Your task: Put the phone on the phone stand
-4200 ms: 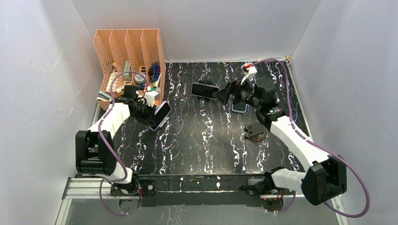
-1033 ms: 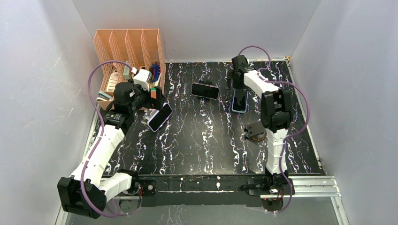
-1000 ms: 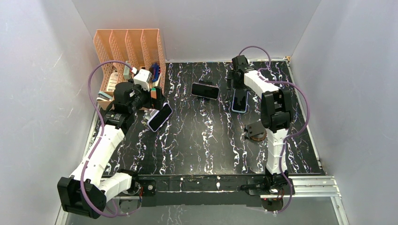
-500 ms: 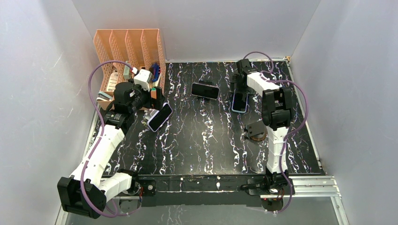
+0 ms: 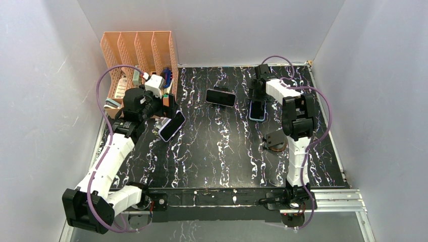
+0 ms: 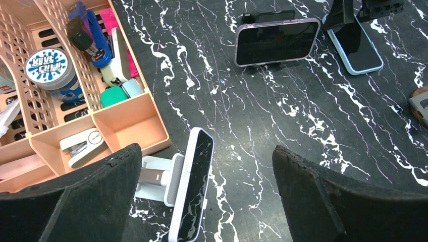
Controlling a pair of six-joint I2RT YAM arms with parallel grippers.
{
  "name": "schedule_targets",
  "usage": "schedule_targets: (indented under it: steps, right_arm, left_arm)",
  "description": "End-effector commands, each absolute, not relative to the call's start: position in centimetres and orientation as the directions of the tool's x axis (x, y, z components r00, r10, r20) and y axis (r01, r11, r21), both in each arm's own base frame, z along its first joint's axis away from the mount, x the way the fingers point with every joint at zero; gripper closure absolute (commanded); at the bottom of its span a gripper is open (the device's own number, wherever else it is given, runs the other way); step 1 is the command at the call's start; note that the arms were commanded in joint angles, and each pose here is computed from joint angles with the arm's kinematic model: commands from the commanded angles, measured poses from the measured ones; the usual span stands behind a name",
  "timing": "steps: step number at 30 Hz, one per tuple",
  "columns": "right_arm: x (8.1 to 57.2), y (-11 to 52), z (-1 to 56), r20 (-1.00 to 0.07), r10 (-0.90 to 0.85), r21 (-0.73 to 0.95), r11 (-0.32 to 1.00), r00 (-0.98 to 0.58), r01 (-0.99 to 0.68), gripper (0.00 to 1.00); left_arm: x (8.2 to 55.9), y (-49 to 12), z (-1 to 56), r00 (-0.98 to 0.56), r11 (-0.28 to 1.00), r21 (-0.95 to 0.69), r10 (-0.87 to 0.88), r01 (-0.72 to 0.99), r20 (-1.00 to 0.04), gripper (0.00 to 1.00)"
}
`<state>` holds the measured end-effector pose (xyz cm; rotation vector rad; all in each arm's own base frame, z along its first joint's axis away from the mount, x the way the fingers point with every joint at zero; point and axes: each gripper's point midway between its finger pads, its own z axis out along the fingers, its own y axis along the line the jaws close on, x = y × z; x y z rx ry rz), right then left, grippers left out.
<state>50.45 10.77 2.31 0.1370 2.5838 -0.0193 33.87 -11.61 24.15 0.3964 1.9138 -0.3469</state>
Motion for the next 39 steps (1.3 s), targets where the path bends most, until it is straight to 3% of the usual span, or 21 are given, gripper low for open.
schedule_targets:
  steps: [1, 4, 9, 10, 18, 29, 39]
  right_arm:
    - [47.8, 10.3, -0.5, -0.441, 0.085, -0.015, 0.995, -0.894, 0.102, 0.29]
    - [47.3, 9.9, -1.0, -0.430, 0.076, -0.034, 0.994, -0.900, 0.100, 0.42]
    - [46.5, 10.2, -1.5, -0.423, 0.076, -0.011, 0.996, -0.903, 0.089, 0.74]
    - [46.3, 10.4, -1.5, -0.423, 0.083, 0.004, 0.996, -0.902, 0.089, 0.76]
    - [44.2, 14.0, 1.9, -0.482, 0.155, 0.254, 0.967, -0.863, 0.032, 0.75]
    - [42.2, 18.2, 8.4, -0.565, 0.242, 0.504, 0.858, -0.789, -0.098, 0.75]
    - [41.2, 19.2, 9.9, -0.607, 0.229, 0.521, 0.838, -0.761, -0.164, 0.75]
  left_arm:
    - [33.7, -12.5, 23.9, -0.357, 0.885, -0.086, 0.094, 0.457, -0.929, 0.02]
    - [33.6, -13.9, 23.4, -0.386, 0.865, -0.136, 0.072, 0.484, -0.920, 0.02]
    - [32.7, -18.5, 22.1, -0.440, 0.825, -0.200, 0.065, 0.529, -0.896, 0.02]
    - [32.3, -19.9, 22.0, -0.437, 0.816, -0.203, 0.067, 0.541, -0.897, 0.02]
    - [29.9, -30.0, 16.0, -0.452, 0.817, -0.196, 0.087, 0.542, -0.888, 0.02]
    - [32.2, -36.4, 11.0, -0.459, 0.822, -0.162, 0.131, 0.545, -0.879, 0.01]
    - [29.7, -41.9, 9.4, -0.558, 0.645, -0.409, 0.033, 0.645, -0.829, 0.02]
